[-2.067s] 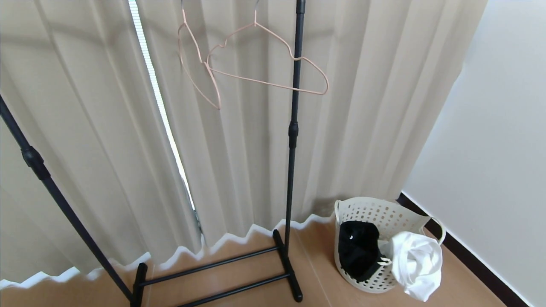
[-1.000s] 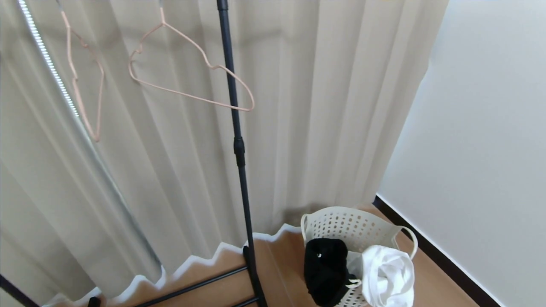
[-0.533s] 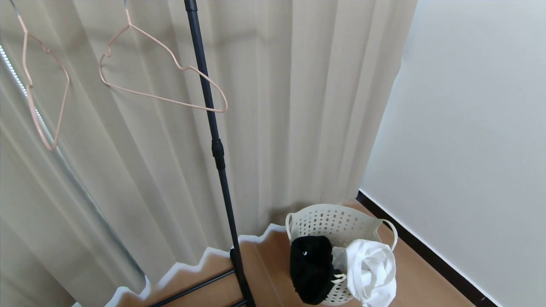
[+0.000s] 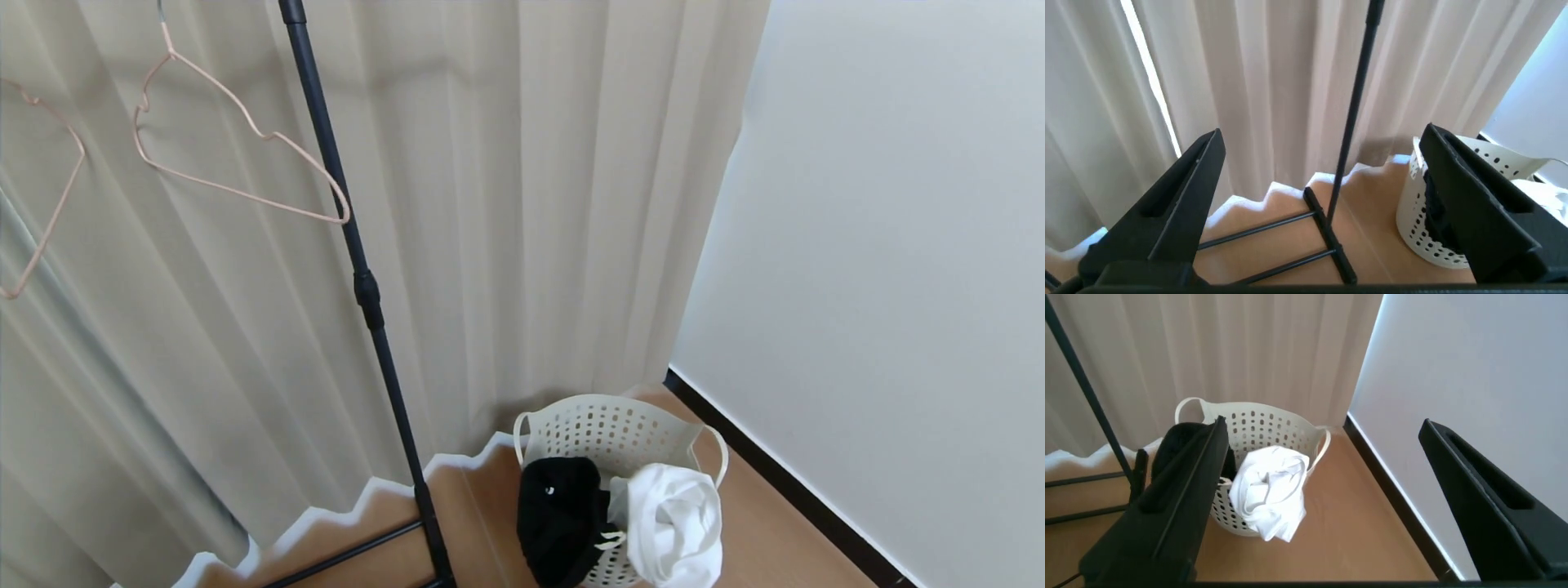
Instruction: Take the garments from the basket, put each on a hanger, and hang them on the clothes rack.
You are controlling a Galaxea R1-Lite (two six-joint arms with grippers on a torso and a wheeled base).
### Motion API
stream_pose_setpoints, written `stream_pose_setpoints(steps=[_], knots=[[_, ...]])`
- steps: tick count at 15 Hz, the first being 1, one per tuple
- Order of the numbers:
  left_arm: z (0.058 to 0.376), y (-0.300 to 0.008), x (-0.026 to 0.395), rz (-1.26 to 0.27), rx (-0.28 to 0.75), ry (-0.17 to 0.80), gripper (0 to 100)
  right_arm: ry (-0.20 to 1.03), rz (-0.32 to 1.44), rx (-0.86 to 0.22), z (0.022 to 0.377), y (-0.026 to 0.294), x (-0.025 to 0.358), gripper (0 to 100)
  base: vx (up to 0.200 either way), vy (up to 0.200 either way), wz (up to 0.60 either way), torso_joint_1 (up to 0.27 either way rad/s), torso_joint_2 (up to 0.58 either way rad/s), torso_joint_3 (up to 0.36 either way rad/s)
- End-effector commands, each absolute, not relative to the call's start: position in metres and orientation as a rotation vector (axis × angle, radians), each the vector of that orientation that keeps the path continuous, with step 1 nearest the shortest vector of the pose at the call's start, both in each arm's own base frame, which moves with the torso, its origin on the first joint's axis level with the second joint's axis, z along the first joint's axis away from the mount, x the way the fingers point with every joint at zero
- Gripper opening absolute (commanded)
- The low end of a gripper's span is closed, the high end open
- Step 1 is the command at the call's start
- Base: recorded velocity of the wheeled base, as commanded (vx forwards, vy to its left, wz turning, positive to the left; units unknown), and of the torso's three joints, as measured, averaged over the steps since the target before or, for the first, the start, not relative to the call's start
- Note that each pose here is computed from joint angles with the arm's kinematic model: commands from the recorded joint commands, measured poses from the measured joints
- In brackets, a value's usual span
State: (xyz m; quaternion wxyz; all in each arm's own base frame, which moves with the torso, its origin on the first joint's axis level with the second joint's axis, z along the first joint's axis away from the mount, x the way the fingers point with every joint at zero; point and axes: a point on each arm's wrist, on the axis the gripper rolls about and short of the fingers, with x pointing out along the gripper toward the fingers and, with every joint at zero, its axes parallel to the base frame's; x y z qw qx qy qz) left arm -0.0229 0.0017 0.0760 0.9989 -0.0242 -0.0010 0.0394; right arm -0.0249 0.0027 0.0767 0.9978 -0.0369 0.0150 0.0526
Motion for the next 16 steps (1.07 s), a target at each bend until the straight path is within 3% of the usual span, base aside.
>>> stream_pose_setpoints(steps=[1, 9, 16], knots=[[0.0759, 0.0018, -0.0229, 0.081, -0.051, -0.002, 100, 0.031, 0.106, -0.075, 0.0768, 0.0027, -0.0248, 100, 0.000, 0.000, 0.00, 0.000, 0.00, 0.000], [0.0759, 0.0017, -0.0229, 0.080, -0.049, -0.002, 100, 0.033, 0.106, -0.073, 0.0764, 0.0027, -0.0247, 100, 0.000, 0.000, 0.00, 0.001, 0.00, -0.009], [0.0764, 0.0017, -0.0230, 0.080, -0.051, -0.004, 100, 0.031, 0.107, -0.073, 0.0768, 0.0027, -0.0248, 100, 0.000, 0.000, 0.00, 0.003, 0.00, -0.176]])
